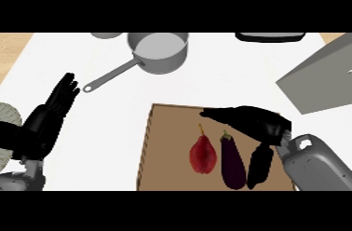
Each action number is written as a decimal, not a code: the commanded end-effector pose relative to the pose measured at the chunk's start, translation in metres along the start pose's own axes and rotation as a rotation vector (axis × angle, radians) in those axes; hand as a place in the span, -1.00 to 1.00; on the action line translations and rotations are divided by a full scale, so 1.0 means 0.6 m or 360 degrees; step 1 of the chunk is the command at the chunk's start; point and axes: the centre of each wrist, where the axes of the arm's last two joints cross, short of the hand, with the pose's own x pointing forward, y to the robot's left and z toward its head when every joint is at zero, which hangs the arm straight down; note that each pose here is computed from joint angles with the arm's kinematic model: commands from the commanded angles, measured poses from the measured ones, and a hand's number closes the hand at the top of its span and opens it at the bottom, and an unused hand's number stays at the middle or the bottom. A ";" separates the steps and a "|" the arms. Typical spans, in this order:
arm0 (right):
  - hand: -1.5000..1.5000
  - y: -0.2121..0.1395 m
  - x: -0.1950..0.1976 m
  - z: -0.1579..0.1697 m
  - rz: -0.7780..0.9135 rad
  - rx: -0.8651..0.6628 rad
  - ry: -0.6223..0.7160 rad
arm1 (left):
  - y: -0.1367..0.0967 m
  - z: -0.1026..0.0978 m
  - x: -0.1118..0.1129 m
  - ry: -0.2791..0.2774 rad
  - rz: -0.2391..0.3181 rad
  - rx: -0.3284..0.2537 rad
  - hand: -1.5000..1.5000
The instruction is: Pick the eggplant from the tray and place it in the tiered shelf
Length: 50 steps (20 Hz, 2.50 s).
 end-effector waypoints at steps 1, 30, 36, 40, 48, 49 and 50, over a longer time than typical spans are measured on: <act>-1.00 0.018 -0.010 -0.003 0.0091 0.0132 0.0084 | -0.004 0.025 -0.045 -0.0009 0.0013 0.0003 0.00; -1.00 0.014 -0.046 -0.053 0.0379 0.0341 0.0487 | -0.005 0.014 0.008 -0.0006 0.0009 -0.0014 0.00; -1.00 0.094 -0.050 -0.068 0.0402 0.0384 0.0476 | 0.012 0.020 -0.004 0.0000 -0.0014 0.0004 0.00; -1.00 0.106 -0.096 -0.057 0.0365 0.0449 0.0477 | 0.020 -0.016 0.014 0.0002 -0.0015 0.0024 0.00; -1.00 0.130 -0.095 -0.094 0.0327 0.0481 0.0450 | -0.021 -0.005 0.002 -0.0012 -0.0005 0.0013 0.00; -1.00 0.132 -0.113 -0.087 0.0287 0.0467 0.0458 | -0.002 0.023 -0.009 -0.0005 0.0017 -0.0017 0.00; -1.00 0.151 -0.127 -0.076 0.0320 0.0477 0.0466 | 0.018 0.008 -0.021 0.0001 0.0012 0.0016 0.00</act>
